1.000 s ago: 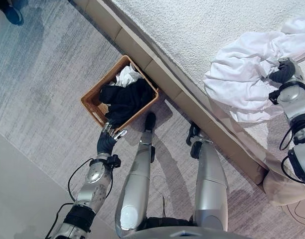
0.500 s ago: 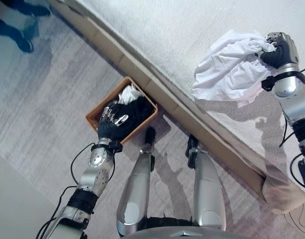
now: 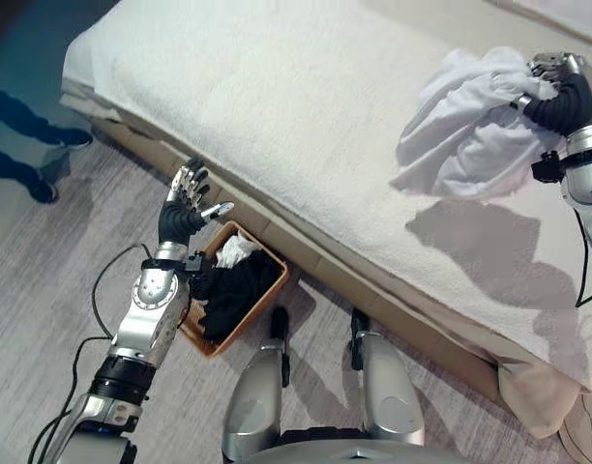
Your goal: Pick up clothes into the bucket
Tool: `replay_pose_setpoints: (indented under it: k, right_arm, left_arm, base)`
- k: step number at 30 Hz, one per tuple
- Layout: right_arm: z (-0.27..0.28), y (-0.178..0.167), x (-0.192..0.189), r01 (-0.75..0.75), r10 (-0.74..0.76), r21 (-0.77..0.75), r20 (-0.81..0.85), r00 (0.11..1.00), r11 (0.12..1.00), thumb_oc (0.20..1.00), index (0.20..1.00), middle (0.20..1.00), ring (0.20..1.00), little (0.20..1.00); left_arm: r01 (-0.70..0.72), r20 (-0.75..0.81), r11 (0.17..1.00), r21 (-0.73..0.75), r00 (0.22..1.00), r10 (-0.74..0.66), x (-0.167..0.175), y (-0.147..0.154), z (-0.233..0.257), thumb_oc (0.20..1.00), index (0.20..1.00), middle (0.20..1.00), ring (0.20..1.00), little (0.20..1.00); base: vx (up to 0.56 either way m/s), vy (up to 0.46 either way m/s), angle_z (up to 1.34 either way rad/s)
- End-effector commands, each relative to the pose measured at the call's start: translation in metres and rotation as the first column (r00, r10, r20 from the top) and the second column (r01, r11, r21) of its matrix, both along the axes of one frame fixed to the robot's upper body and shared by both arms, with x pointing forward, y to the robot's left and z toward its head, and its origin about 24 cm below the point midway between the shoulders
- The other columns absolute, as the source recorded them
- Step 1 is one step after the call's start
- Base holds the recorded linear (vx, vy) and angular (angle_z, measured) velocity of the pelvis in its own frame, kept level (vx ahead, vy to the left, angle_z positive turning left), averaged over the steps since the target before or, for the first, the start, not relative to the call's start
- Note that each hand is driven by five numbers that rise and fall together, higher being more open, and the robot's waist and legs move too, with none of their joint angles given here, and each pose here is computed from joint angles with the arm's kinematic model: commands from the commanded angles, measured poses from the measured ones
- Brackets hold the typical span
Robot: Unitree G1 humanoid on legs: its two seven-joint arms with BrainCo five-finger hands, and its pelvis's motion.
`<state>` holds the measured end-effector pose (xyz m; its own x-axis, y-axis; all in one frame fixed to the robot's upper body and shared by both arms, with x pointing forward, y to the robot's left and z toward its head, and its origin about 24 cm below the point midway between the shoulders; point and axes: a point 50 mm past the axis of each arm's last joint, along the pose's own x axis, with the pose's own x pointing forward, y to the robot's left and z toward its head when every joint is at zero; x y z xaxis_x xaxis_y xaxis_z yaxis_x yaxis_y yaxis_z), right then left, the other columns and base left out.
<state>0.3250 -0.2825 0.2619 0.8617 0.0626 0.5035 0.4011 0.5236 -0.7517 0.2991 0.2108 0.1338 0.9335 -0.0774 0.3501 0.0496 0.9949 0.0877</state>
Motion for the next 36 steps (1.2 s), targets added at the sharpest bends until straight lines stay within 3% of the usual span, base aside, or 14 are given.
replay_pose_setpoints:
  k: [1, 12, 18, 24, 30, 31, 32, 33, 36]
  right_arm:
    - [0.014, 0.023, -0.004, -0.163, 0.163, -0.003, 0.039, 0.986, 0.987, 0.200, 0.200, 0.200, 0.200, 0.200]
    - [0.013, 0.090, -0.005, -0.500, 0.501, 0.034, -0.088, 0.861, 0.865, 0.200, 0.200, 0.200, 0.200, 0.200]
    - [0.014, 0.129, -0.017, -0.669, 0.669, 0.048, -0.121, 0.733, 0.742, 0.200, 0.200, 0.200, 0.200, 0.200]
    - [0.014, 0.153, -0.031, -0.770, 0.774, 0.082, -0.095, 0.626, 0.632, 0.200, 0.200, 0.200, 0.200, 0.200]
    - [0.012, 0.165, -0.043, -0.830, 0.839, 0.118, -0.076, 0.539, 0.544, 0.200, 0.200, 0.200, 0.200, 0.200]
    - [0.013, 0.168, -0.046, -0.843, 0.852, 0.120, -0.073, 0.519, 0.524, 0.200, 0.200, 0.200, 0.200, 0.200]
    - [0.013, 0.168, -0.046, -0.843, 0.852, 0.120, -0.073, 0.519, 0.524, 0.200, 0.200, 0.200, 0.200, 0.200]
    - [0.013, 0.171, -0.050, -0.857, 0.865, 0.120, -0.086, 0.495, 0.502, 0.200, 0.200, 0.200, 0.200, 0.200]
    - [0.012, 0.171, -0.051, -0.859, 0.868, 0.126, -0.090, 0.488, 0.496, 0.200, 0.200, 0.200, 0.200, 0.200]
  left_arm:
    - [0.053, 0.044, 0.988, 0.144, 0.997, -0.060, -0.002, -0.015, 0.004, 1.000, 1.000, 1.000, 1.000, 1.000]
    - [0.208, 0.041, 0.914, 0.349, 0.971, -0.236, 0.035, -0.080, 0.024, 1.000, 1.000, 1.000, 1.000, 1.000]
    - [0.469, -0.033, 0.830, 0.301, 0.875, -0.483, 0.033, -0.127, 0.029, 1.000, 1.000, 1.000, 1.000, 1.000]
    - [0.557, -0.103, 0.783, 0.275, 0.827, -0.552, 0.031, -0.155, 0.017, 1.000, 1.000, 1.000, 1.000, 1.000]
    - [0.678, -0.179, 0.723, 0.132, 0.734, -0.655, 0.021, -0.183, 0.000, 1.000, 1.000, 1.000, 1.000, 1.000]
    - [0.727, -0.203, 0.683, 0.074, 0.682, -0.703, 0.016, -0.190, -0.002, 1.000, 1.000, 1.000, 1.000, 1.000]
    - [0.727, -0.203, 0.683, 0.074, 0.681, -0.703, 0.016, -0.190, -0.002, 1.000, 1.000, 1.000, 1.000, 1.000]
    - [0.787, -0.252, 0.617, 0.009, 0.599, -0.760, 0.008, -0.200, -0.010, 1.000, 1.000, 1.000, 1.000, 1.000]
    - [0.824, -0.287, 0.566, -0.018, 0.538, -0.793, 0.003, -0.205, -0.011, 1.000, 1.000, 1.000, 1.000, 1.000]
  base:
    - [0.11, -0.013, -0.12]
    - [0.09, -0.005, -0.04]
    - [0.06, -0.002, -0.01]
    - [0.01, -0.001, 0.00]
    - [0.00, -0.004, -0.01]
    - [0.00, 0.000, 0.00]
    - [0.00, 0.000, 0.00]
    - [0.00, 0.000, 0.00]
    - [0.00, -0.001, -0.03]
